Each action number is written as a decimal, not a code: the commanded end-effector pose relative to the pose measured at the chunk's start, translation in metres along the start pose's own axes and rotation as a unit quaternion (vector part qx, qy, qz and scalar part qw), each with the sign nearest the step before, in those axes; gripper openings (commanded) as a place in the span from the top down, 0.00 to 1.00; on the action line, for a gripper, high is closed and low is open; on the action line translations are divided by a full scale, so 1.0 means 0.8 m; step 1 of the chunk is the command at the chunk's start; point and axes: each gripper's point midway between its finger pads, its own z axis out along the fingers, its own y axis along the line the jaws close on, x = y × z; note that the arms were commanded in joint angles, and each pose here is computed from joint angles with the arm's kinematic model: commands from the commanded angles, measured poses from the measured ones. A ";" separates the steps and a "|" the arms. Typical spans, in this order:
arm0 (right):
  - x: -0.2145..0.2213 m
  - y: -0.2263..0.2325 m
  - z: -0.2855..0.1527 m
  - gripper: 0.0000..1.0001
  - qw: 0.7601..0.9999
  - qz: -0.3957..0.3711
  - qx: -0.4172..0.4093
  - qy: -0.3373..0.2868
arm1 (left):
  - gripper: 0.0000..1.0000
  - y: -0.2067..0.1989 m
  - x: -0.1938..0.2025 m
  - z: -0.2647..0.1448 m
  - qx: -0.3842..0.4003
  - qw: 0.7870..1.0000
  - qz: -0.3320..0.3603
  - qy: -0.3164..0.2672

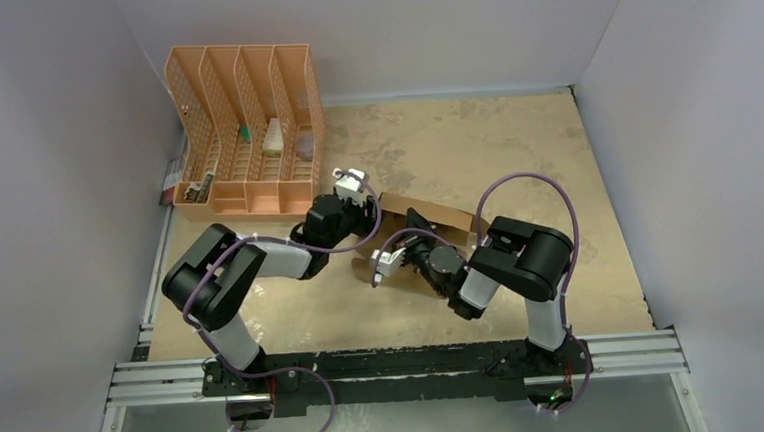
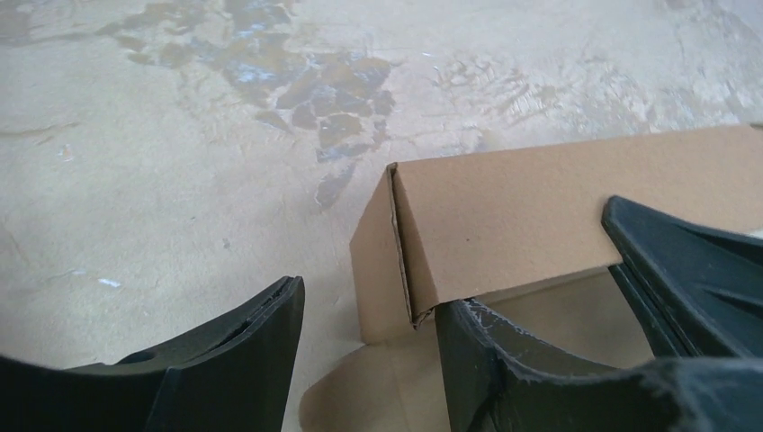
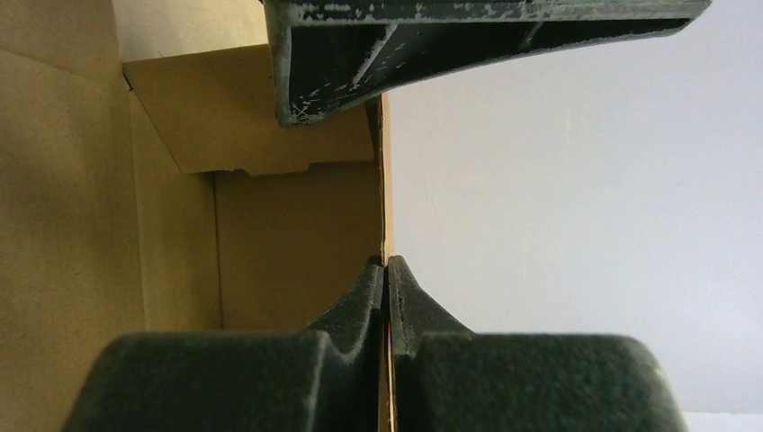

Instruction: Fold the paper box

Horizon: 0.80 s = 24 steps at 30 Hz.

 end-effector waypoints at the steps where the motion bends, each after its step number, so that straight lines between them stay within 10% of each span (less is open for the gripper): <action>1: -0.014 -0.003 -0.005 0.97 0.999 0.029 0.002 -0.024 | 0.46 0.019 -0.038 -0.001 -0.066 0.994 -0.024 -0.082; 24: -0.018 0.014 -0.007 0.96 0.998 0.044 -0.030 -0.031 | 0.47 0.015 -0.032 0.025 -0.105 0.974 -0.078 -0.185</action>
